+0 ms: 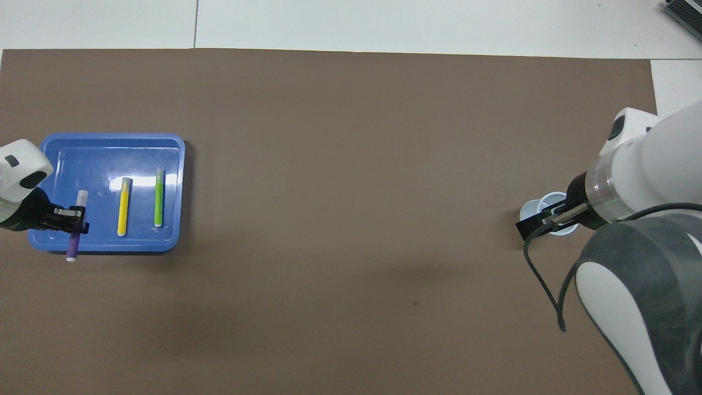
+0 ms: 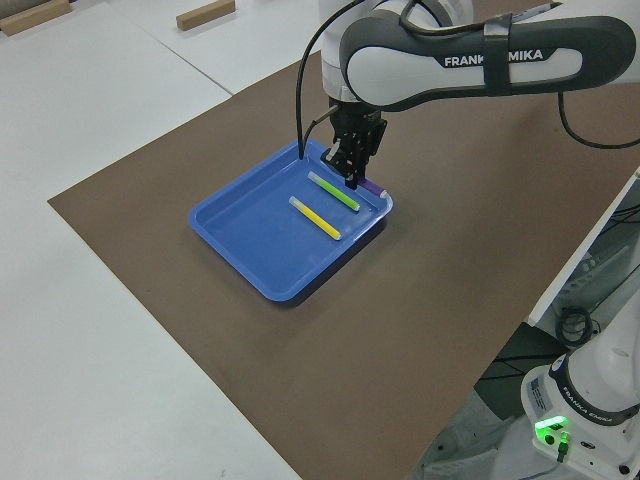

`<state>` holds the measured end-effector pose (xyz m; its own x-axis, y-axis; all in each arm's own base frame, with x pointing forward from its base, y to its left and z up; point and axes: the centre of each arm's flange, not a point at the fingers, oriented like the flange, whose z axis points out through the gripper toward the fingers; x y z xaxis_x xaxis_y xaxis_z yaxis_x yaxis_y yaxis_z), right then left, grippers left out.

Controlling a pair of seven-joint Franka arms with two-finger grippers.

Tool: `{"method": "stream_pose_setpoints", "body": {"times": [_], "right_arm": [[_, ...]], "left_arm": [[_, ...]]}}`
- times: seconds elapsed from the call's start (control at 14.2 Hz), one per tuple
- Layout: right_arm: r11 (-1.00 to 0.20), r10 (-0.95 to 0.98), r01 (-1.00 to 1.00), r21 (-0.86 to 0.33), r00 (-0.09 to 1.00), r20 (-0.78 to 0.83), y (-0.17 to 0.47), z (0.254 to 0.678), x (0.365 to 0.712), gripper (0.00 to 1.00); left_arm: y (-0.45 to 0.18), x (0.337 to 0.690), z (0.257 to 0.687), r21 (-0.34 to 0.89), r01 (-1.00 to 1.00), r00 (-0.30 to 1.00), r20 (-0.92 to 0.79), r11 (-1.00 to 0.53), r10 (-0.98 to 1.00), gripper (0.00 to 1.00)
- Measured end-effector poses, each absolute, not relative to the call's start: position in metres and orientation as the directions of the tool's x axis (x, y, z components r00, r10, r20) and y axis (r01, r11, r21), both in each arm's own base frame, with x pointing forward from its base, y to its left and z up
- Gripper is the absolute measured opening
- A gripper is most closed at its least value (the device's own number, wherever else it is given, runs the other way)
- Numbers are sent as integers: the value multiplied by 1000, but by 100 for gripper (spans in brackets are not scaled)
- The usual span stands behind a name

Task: Right arm passes pens to left for tray arrangement
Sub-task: 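Lay the purple pen in the blue tray beside the yellow pen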

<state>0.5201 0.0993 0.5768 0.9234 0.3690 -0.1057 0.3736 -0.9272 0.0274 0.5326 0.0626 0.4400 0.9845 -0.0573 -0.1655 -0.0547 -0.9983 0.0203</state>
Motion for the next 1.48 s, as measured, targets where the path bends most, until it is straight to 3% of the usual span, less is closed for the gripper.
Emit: {"method": "stream_pose_setpoints", "body": {"times": [0.42,0.99,1.41,1.48], "right_arm": [[-892,438,449,41,884,-161,101,560,526,100],[-919,385,391,55,918,-100,70,571,540,100],[-950,305,307,51,951,-54,25,609,550,100],[-952,301,303,49,953,-45,24,614,552,100]], "left_arm": [[91,554,391,-26,-78,986,-147,-997,-74,18],[117,579,311,-38,-67,992,-105,-997,-63,18],[122,582,300,-56,-102,991,-90,-993,-97,18],[122,583,300,-60,-107,991,-86,-992,-101,26]]}}
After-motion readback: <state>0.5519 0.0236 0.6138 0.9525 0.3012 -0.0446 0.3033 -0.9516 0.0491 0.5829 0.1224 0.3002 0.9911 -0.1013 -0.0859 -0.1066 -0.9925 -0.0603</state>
